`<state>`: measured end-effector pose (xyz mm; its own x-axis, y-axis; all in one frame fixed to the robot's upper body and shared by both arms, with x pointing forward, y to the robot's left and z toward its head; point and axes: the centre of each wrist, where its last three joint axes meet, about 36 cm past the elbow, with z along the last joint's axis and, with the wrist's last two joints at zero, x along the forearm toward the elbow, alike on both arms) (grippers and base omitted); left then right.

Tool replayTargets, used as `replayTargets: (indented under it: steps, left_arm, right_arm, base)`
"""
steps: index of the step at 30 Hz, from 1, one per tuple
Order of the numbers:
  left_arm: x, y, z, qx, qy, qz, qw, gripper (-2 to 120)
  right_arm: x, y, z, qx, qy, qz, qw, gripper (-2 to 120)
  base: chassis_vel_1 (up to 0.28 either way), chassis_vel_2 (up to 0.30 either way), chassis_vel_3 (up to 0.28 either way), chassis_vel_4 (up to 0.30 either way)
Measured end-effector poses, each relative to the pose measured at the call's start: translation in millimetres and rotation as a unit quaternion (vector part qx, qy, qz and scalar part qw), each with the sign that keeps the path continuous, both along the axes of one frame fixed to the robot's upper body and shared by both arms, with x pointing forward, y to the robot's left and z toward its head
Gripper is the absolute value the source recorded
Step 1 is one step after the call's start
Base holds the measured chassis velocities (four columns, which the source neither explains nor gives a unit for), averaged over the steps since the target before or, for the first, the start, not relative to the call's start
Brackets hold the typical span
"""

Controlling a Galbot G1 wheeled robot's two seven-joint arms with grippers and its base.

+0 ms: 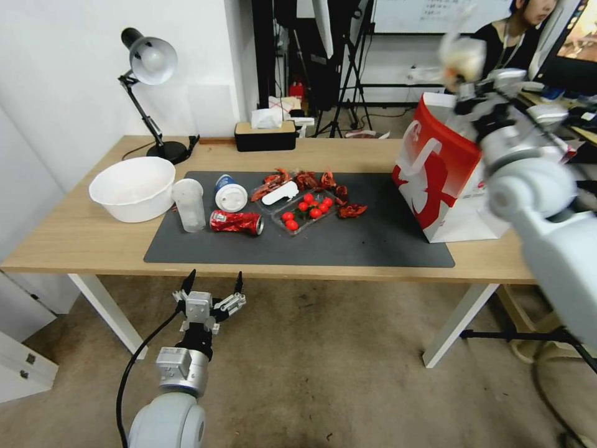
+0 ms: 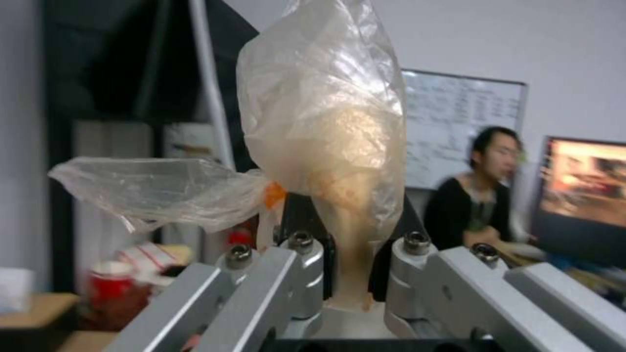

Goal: Pick up the trash from the table and place it into the takeout bag.

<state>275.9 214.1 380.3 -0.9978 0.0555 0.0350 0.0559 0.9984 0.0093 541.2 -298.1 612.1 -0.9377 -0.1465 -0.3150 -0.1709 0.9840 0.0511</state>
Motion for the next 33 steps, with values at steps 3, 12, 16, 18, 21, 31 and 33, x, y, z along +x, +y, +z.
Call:
replayTargets:
  steps: [3,12,16,18,21,31,33]
  left_arm:
    - [0,0,0,0.000,0.000,0.000,1.0000,100]
    - [-1,-5,1,-0.001,-0.001,-0.007,1.0000,100]
    - [-3,-3,3,0.002,-0.002,-0.007,1.0000,100]
    - [-4,-3,3,0.002,-0.002,-0.007,1.0000,100]
    - [-5,-4,3,0.002,-0.004,-0.008,1.0000,100]
    - [-5,-9,4,0.006,-0.005,-0.015,0.9999,100]
    - [-6,-9,5,0.006,-0.007,-0.015,0.9998,100]
  right_arm:
    - [-4,-23,16,-0.037,0.000,-0.047,0.998,6]
    - [-11,-64,13,-0.048,0.069,-0.162,0.983,8]
    - [-12,-58,-4,-0.020,0.101,-0.182,0.978,23]
    - [-13,-58,-7,-0.014,0.109,-0.187,0.976,28]
    - [-18,-59,-11,-0.010,0.120,-0.194,0.974,39]
    - [-29,-73,6,-0.003,0.125,-0.211,0.970,86]
    - [-31,-74,12,0.006,0.118,-0.206,0.971,96]
  base:
    - [0.000,0.000,0.000,0.000]
    - [0.000,0.000,0.000,0.000]
    - [0.000,0.000,0.000,0.000]
    - [0.000,0.000,0.000,0.000]
    - [0.000,0.000,0.000,0.000]
    - [0.000,0.000,0.000,0.000]
    - [0.000,0.000,0.000,0.000]
